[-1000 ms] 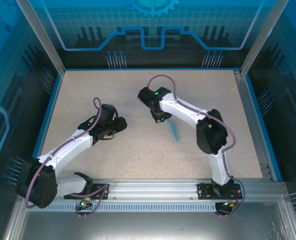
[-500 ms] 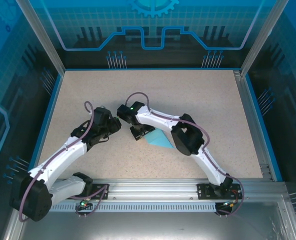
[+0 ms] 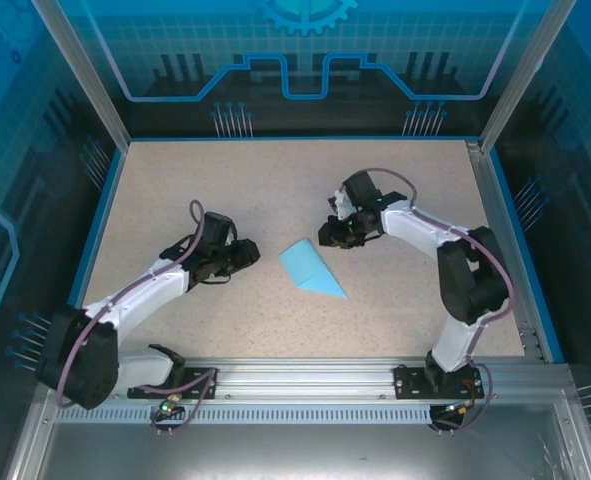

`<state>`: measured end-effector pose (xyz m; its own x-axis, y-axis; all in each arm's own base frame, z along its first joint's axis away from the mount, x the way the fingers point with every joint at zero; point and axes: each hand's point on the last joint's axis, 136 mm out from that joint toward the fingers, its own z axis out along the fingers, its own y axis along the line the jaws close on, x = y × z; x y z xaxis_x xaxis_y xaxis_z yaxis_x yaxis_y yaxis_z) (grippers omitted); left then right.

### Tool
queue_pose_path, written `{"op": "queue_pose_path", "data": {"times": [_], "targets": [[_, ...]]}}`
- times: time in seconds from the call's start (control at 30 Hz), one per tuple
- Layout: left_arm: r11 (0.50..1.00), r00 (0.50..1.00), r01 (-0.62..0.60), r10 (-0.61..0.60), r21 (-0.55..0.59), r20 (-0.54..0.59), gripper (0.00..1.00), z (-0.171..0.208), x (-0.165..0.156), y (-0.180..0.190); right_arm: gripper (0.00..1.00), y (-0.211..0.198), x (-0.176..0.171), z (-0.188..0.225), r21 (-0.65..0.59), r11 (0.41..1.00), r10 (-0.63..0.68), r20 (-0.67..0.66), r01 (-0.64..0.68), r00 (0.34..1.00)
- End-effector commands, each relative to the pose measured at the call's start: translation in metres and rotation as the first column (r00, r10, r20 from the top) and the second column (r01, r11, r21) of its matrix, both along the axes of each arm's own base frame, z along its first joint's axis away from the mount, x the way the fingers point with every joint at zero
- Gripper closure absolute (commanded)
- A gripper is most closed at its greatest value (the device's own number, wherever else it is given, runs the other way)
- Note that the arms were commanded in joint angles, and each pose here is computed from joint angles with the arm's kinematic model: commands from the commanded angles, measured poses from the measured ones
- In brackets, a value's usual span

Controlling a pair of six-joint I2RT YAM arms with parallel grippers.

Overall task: Fold a paper plane with a square sheet of paper (pick it up from the middle)
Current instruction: Rotate the paper at the center of the table.

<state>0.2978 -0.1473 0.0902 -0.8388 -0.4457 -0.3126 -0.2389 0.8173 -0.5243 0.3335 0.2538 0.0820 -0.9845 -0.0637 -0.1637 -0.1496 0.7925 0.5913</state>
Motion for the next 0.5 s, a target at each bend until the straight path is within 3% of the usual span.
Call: {"op": "queue_pose_path", "data": {"times": [0.0,0.2,0.47], "targets": [[0.991,0.997,0.08,-0.08,-0.103,0.005,0.51,0.011,0.01,-0.027,0.8,0.031,-0.004,0.003,0.16,0.982,0.102,-0.009,-0.099,0.995],[0.984,0.991,0.113,-0.121,-0.134,-0.053,0.51,-0.001,0.012,-0.043,0.81,0.03,0.005,-0.044,0.106,0.994,0.05,-0.102,-0.039,0.994],[0.982,0.987,0.127,-0.139,-0.137,-0.081,0.51,-0.007,0.012,-0.049,0.82,0.014,0.007,-0.082,0.061,0.987,-0.137,-0.177,0.15,0.975]]}}
